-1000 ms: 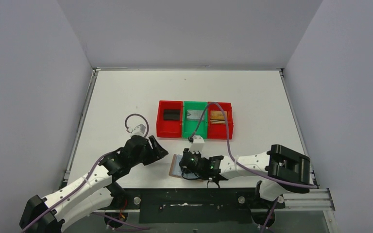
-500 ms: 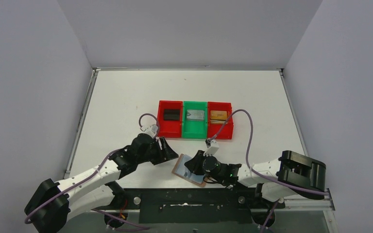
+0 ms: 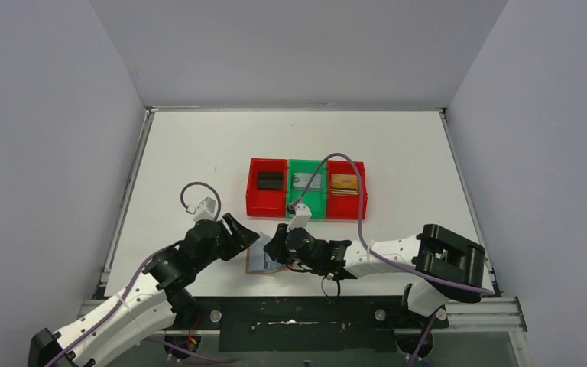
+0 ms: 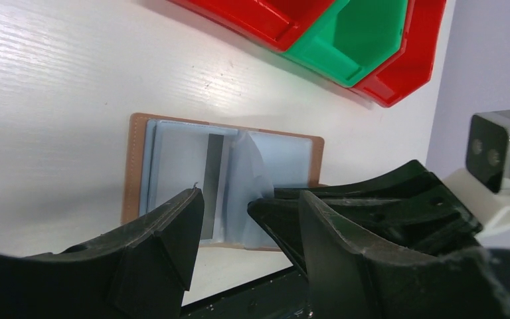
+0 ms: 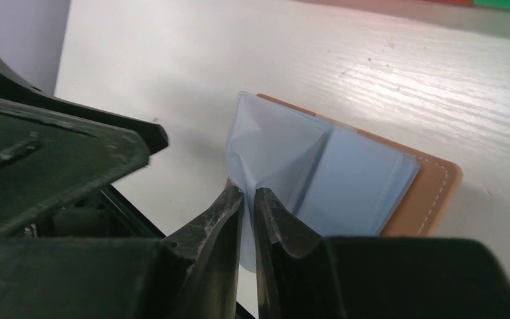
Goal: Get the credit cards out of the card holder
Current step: Remove the credit card from the card holder.
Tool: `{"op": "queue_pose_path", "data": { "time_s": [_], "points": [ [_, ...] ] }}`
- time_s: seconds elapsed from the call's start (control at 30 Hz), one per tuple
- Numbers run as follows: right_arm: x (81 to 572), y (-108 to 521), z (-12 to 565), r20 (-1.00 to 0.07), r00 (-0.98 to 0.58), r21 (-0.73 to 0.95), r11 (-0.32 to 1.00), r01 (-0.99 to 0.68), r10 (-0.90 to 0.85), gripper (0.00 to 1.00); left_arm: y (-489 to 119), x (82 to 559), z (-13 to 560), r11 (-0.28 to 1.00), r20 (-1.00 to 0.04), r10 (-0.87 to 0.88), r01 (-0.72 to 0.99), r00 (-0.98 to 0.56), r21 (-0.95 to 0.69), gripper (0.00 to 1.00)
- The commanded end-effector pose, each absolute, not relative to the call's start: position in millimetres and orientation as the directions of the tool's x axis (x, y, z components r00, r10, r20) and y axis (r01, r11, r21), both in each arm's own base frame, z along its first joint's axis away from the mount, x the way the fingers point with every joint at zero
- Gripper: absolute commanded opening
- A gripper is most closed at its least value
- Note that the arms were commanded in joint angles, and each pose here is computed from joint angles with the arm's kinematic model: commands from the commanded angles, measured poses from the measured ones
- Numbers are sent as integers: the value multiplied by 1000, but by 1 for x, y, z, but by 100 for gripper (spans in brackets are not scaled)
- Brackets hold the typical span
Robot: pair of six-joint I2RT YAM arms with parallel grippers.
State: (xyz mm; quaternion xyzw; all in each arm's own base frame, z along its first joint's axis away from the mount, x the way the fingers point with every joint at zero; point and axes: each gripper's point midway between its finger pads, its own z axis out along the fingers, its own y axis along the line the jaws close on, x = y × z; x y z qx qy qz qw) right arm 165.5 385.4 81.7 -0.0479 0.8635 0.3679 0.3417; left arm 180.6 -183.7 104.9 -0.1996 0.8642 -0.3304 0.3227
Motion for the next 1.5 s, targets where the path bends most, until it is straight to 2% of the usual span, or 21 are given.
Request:
{"op": "queue_pose_path", "data": {
  "time_s": [0.0, 0.27, 0.53, 0.73, 0.83, 0.97, 1.17, 1.33, 1.4, 1.47],
  "points": [
    [168, 379, 75, -626, -760, 588, 745, -316, 172, 14, -174, 182, 103, 681, -415, -607, -176, -678, -711, 54],
    [173, 352, 66, -547, -766, 698, 689, -195, 338, 14, -203, 184, 104, 689, -419, -511, -67, -750, -722, 53],
    [173, 329, 63, -500, -743, 765, 628, -139, 445, 13, -238, 190, 114, 711, -451, -374, 62, -811, -701, 44],
    [173, 327, 63, -499, -742, 769, 624, -140, 448, 13, -242, 190, 84, 834, -457, -183, 109, -870, -540, 41],
    [173, 326, 62, -495, -742, 771, 622, -135, 452, 13, -240, 189, 66, 890, -456, -87, 137, -886, -435, 44],
    [174, 322, 62, -493, -736, 773, 622, -126, 464, 13, -248, 186, 58, 895, -439, -22, 178, -898, -409, 50],
    [175, 316, 61, -488, -731, 773, 625, -108, 477, 14, -244, 174, 34, 915, -376, 33, 180, -926, -362, 50],
    [175, 311, 60, -501, -723, 762, 639, -107, 476, 14, -246, 171, 26, 924, -363, 54, 185, -930, -336, 50],
    [175, 310, 60, -497, -721, 765, 636, -102, 482, 14, -247, 169, 22, 926, -358, 73, 196, -931, -322, 48],
    [175, 309, 60, -497, -720, 765, 636, -100, 485, 14, -245, 167, 16, 937, -350, 86, 195, -933, -291, 41]
  ]
}}
